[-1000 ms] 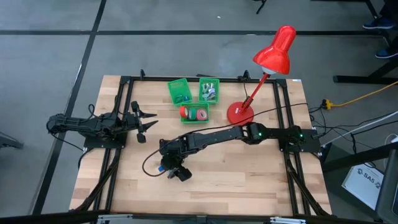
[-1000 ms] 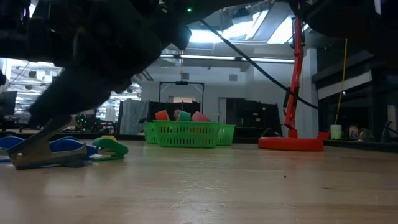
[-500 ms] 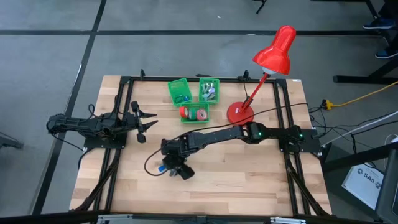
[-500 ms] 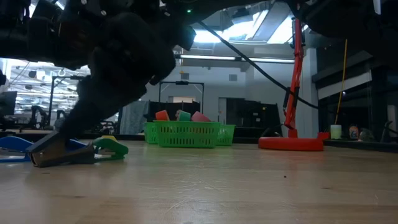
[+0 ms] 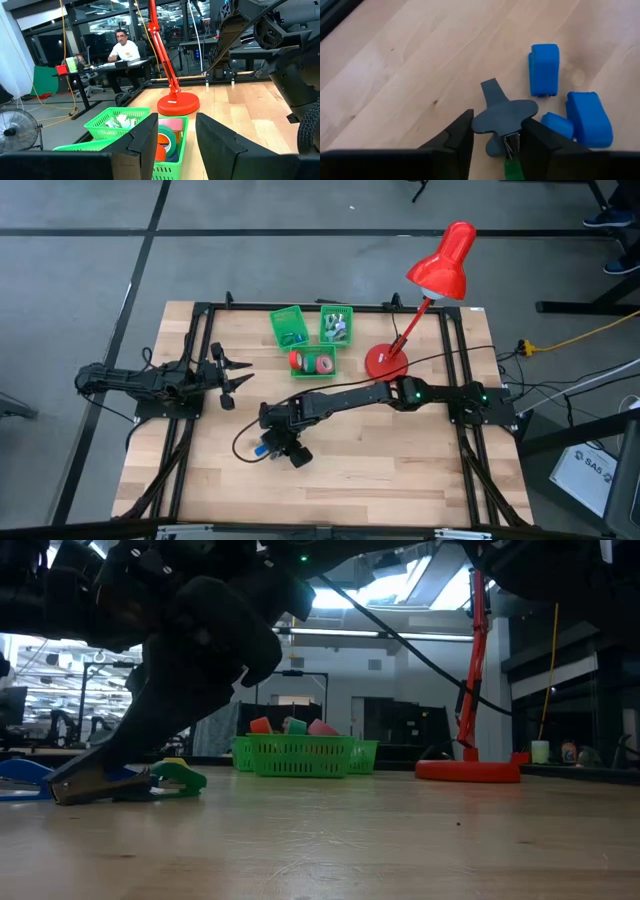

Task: Pick and place Stapler, Stapler remover, tape
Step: Put the black staple remover into the right green bin

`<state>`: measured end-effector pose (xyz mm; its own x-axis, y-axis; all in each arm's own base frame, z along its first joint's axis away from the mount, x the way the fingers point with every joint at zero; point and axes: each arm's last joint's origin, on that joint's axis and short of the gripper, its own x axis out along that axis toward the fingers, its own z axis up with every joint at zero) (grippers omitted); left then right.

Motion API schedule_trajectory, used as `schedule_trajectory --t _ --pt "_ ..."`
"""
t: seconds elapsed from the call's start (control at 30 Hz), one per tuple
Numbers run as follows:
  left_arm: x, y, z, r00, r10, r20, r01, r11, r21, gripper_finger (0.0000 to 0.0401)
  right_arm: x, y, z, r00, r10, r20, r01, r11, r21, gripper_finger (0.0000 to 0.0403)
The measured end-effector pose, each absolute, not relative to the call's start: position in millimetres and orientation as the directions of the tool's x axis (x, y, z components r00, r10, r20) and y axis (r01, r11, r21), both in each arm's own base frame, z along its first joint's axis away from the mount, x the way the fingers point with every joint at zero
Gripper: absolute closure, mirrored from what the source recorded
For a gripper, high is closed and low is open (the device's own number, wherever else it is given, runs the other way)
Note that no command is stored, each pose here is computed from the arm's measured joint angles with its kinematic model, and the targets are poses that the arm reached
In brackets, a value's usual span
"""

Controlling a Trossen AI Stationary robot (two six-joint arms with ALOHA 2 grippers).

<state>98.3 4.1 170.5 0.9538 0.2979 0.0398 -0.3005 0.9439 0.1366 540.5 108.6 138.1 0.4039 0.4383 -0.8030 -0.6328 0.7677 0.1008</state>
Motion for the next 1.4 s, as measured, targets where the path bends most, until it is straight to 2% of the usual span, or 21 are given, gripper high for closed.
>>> schedule_trajectory --t 0.2,0.43,0.77,1.0,1.4 --pt "98.4 4.1 170.5 0.954 0.298 0.040 -0.300 0.944 0.137 0.0274 540.7 108.4 138.1 0.408 0.431 -0.805 -0.619 0.779 0.103 0.0285" --pt "98.3 4.1 170.5 0.954 0.298 0.040 -0.300 0.944 0.136 0.0274 543.2 99.1 139.6 0.420 0.429 -0.800 -0.536 0.828 0.163 0.0285" --pt "98.4 4.1 170.6 0.954 0.298 0.040 -0.300 0.944 0.136 0.0274 544.2 74.1 151.6 0.419 0.477 -0.773 -0.471 0.841 0.265 0.0286" --pt "98.3 4.2 170.6 0.954 0.298 0.040 -0.301 0.944 0.137 0.0274 531.5 59.5 192.9 0.422 0.454 -0.785 -0.448 0.857 0.255 0.0287" --pt "98.3 4.2 170.5 0.954 0.298 0.040 -0.301 0.944 0.136 0.0274 507.0 19.7 265.3 0.511 0.354 -0.783 -0.382 0.910 0.161 0.0284"
